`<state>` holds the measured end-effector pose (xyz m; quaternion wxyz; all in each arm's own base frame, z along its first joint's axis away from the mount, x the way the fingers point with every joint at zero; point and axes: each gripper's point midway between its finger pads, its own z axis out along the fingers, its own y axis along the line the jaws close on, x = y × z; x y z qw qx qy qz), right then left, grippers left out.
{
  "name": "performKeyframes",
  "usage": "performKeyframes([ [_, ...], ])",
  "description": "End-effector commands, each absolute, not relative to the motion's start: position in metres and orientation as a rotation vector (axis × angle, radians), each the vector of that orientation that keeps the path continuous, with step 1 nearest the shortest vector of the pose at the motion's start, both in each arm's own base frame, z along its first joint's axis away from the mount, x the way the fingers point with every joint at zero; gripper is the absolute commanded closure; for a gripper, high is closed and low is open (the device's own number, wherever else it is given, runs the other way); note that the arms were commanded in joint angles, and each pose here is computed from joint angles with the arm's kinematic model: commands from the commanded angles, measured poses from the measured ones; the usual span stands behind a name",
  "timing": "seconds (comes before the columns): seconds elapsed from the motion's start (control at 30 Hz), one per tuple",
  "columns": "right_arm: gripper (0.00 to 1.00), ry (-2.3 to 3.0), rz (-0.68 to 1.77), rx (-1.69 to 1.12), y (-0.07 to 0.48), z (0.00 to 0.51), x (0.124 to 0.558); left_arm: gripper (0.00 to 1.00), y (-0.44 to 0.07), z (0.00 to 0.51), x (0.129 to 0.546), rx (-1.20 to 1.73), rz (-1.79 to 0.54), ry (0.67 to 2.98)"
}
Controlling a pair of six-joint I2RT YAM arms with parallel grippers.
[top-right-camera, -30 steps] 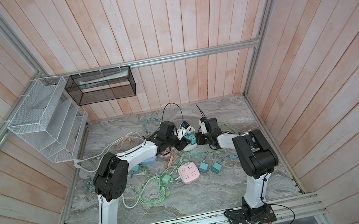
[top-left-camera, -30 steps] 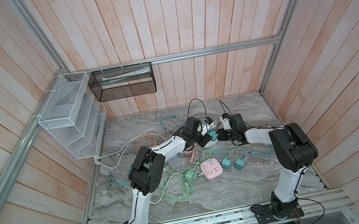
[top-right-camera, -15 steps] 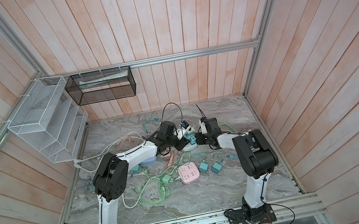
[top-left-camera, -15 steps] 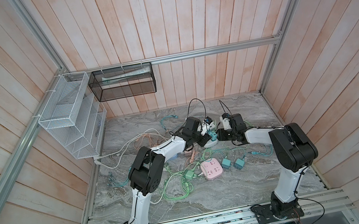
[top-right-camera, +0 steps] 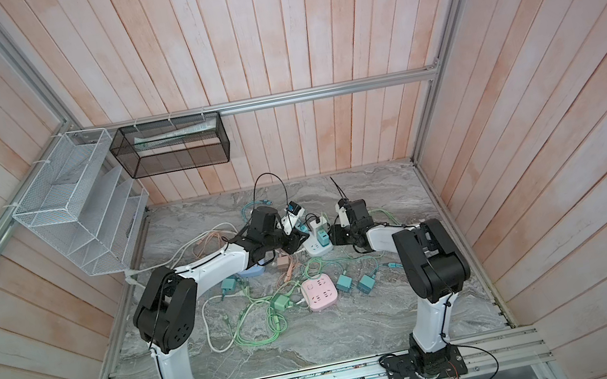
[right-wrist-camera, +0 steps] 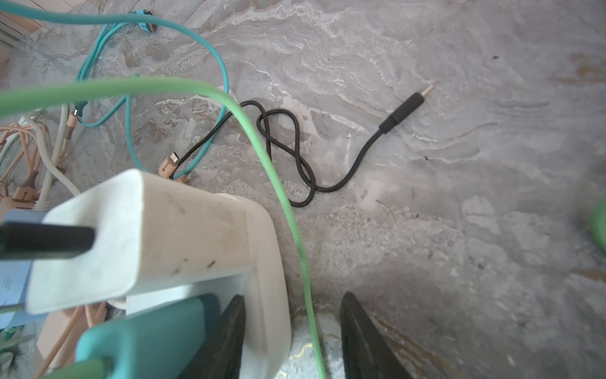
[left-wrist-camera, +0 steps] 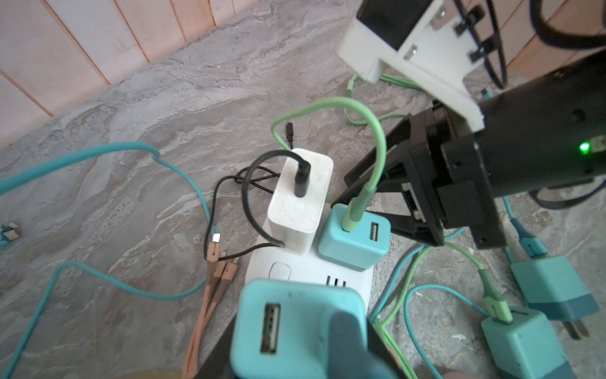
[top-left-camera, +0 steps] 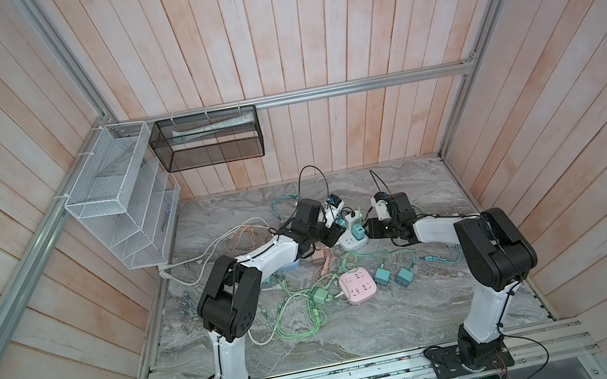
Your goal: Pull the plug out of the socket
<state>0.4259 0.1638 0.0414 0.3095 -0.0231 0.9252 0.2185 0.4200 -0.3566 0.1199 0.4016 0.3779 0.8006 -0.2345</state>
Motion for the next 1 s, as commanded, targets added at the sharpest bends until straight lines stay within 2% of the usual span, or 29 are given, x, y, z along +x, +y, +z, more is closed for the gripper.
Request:
performKeyframes([
  [0.0,0.55,2.74,0.445,-0.02,0.141,-0.024,0.371,0.78,-0.347,0.131,0.421,0.874,-0.645,2.019],
  [0.2,0.55,2.741,0.448,-0.017,0.142,-0.025,0.37,0.77,-0.324,0.124,0.434,0.726,-0.742,2.075],
  [0.43,0.55,2.74,0.443,-0.015,0.141,-0.023,0.371,0.73,-0.32,0.113,0.441,0.639,-0.885,2.104],
  [0.63,0.55,2.742,0.437,-0.016,0.14,-0.023,0.37,0.7,-0.318,0.101,0.447,0.614,-0.917,2.123],
  [0.97,0.55,2.747,0.431,-0.018,0.14,-0.023,0.37,0.56,-0.316,0.084,0.457,0.578,-0.939,2.192],
])
